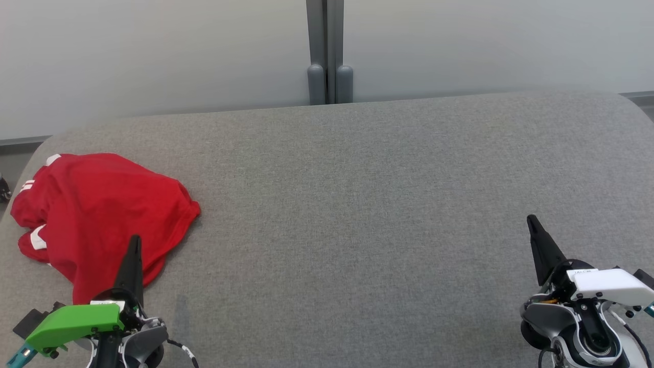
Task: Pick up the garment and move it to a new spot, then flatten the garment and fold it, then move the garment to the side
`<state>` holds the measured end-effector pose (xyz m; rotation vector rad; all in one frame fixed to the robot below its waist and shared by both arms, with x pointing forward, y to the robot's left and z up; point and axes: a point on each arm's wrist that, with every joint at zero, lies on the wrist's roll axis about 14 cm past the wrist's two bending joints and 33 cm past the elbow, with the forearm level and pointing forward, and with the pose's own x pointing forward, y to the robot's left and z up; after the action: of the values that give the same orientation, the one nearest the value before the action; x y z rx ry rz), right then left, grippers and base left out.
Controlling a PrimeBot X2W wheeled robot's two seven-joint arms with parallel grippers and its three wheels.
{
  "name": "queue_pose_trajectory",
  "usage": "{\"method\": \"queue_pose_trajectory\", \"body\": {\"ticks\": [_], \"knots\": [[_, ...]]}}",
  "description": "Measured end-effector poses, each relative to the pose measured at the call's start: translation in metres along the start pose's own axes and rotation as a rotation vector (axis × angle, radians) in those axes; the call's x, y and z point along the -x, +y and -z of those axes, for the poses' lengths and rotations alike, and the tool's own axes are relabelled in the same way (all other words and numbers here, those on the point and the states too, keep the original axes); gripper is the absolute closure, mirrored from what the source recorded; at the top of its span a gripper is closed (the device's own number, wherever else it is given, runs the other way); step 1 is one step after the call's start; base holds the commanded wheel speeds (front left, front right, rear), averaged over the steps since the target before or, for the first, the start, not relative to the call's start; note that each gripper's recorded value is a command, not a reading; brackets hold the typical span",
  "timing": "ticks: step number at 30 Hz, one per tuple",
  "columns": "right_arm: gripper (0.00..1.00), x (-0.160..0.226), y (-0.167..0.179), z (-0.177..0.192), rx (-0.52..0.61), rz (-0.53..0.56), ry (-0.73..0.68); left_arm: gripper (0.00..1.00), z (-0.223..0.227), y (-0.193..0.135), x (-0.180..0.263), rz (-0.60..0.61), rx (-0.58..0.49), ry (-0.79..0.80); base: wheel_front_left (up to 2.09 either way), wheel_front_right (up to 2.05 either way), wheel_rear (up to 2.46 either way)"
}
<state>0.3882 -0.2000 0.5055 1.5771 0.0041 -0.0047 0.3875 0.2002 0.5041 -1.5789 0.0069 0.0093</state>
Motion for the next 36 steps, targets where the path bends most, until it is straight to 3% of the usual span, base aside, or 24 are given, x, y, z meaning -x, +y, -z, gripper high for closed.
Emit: {"method": "queue_pose_trajectory", "body": {"ticks": [36], "knots": [[1.0,0.0,0.0,0.0,0.0,0.0,0.0,1.0,0.0001,-0.0001,0.0,0.0,0.0,0.0,0.0,0.0,0.0]]}}
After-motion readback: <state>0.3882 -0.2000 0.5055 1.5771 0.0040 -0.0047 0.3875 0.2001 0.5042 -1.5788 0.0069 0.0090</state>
